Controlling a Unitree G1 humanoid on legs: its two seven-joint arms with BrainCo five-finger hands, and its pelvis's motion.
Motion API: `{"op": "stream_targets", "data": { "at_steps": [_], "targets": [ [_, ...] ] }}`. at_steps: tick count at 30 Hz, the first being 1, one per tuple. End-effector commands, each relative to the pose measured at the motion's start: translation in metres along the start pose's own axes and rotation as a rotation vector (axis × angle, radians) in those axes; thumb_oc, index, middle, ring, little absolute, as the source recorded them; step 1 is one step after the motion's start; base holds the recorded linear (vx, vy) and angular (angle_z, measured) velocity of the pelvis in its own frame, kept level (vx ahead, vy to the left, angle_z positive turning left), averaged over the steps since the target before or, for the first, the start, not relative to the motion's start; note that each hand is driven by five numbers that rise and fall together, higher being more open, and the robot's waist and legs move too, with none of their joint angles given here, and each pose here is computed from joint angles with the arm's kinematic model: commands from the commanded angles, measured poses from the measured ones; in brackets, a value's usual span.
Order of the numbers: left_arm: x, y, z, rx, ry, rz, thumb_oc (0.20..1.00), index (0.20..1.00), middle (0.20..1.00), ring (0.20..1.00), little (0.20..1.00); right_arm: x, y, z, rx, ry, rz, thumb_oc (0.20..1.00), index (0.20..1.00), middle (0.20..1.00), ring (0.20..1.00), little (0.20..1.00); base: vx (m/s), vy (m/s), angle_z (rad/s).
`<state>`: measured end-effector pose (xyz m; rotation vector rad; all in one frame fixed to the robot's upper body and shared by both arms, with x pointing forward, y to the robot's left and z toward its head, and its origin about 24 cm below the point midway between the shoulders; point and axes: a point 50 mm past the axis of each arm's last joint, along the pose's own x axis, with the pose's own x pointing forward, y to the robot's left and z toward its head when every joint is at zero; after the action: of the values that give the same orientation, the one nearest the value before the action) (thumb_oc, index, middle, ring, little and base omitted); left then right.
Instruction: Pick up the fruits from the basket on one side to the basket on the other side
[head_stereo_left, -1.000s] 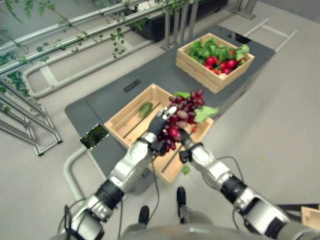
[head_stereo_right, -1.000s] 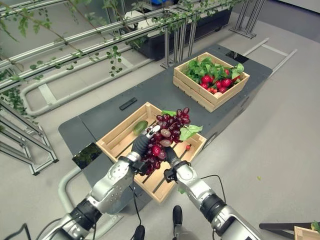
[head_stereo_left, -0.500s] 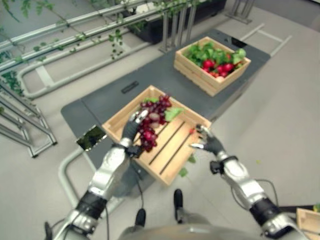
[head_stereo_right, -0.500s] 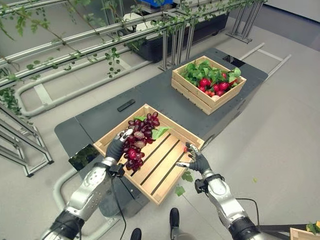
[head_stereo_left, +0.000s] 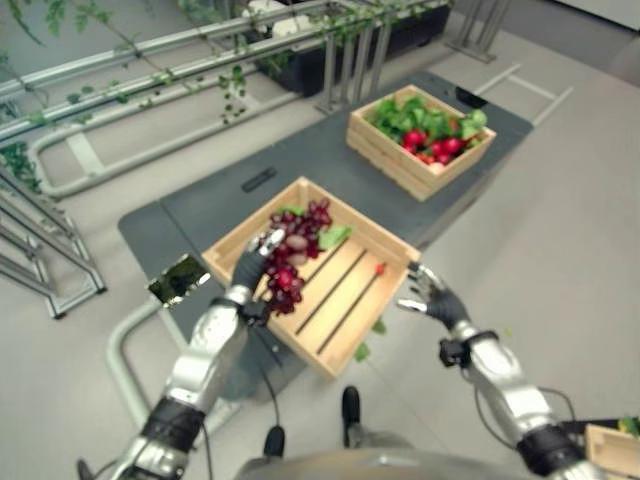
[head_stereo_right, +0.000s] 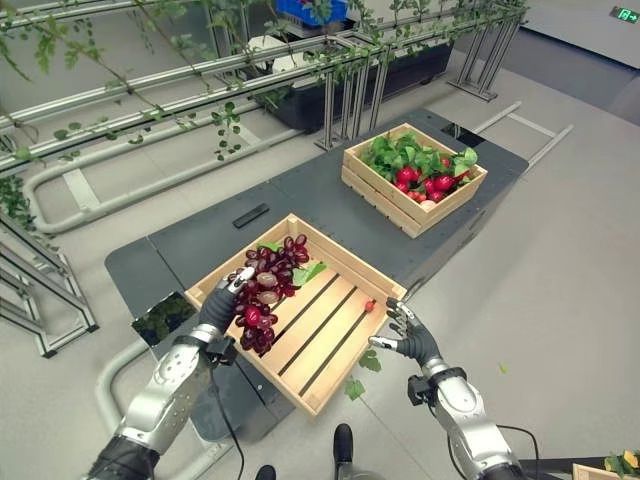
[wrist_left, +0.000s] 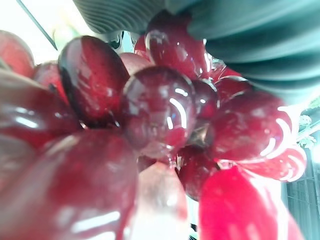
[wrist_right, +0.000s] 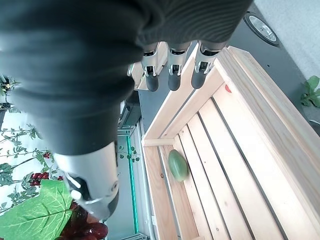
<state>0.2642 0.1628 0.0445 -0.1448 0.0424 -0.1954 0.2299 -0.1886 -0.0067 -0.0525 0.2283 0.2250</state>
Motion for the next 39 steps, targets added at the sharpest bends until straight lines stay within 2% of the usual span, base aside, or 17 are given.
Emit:
{"op": "stream_targets", "data": {
  "at_steps": [1,4,6,9,13,18,24,39],
  "targets": [
    [0.016,-0.017,0.04,0.025,-0.196,-0.078,0.2,0.2,0.2,0.2,0.2,0.011,0.007,0.029,0.06,-0.149,0.024,1.0,1.0,1.0,1.0,1.0,0.0,0.0,0.0],
    [0.02,-0.023,0.042,0.046,-0.201,-0.091,0.2,0.2,0.2,0.2,0.2,0.015,0.024,0.015,0.216,-0.091,0.09,1.0,1.0,1.0,1.0,1.0,0.0,0.0,0.0],
    [0.026,-0.032,0.046,0.07,-0.213,-0.125,0.2,0.2,0.2,0.2,0.2,0.02,0.046,0.018,0.311,-0.078,0.217,1.0,1.0,1.0,1.0,1.0,0.0,0.0,0.0],
    [0.028,-0.035,0.047,0.073,-0.213,-0.137,0.2,0.2,0.2,0.2,0.2,0.022,0.049,0.022,0.295,-0.088,0.245,1.0,1.0,1.0,1.0,1.0,0.0,0.0,0.0],
    [0.033,-0.053,0.048,0.068,-0.216,-0.204,0.2,0.2,0.2,0.2,0.2,0.037,0.073,0.024,0.444,-0.061,0.331,1.0,1.0,1.0,1.0,1.0,0.0,0.0,0.0],
    [0.037,-0.063,0.056,0.081,-0.247,-0.238,0.2,0.2,0.2,0.2,0.2,0.045,0.087,0.031,0.475,-0.068,0.396,1.0,1.0,1.0,1.0,1.0,0.0,0.0,0.0],
    [0.041,-0.078,0.06,0.032,-0.258,-0.294,0.2,0.2,0.2,0.2,0.2,0.059,0.088,0.045,0.399,-0.112,0.375,1.0,1.0,1.0,1.0,1.0,0.0,-0.002,0.01],
    [0.048,-0.109,0.056,0.001,-0.225,-0.38,0.2,0.2,0.2,0.2,0.2,0.071,0.124,0.068,0.432,-0.157,0.44,1.0,1.0,1.0,1.0,1.0,0.0,0.0,0.0]
  ]
}}
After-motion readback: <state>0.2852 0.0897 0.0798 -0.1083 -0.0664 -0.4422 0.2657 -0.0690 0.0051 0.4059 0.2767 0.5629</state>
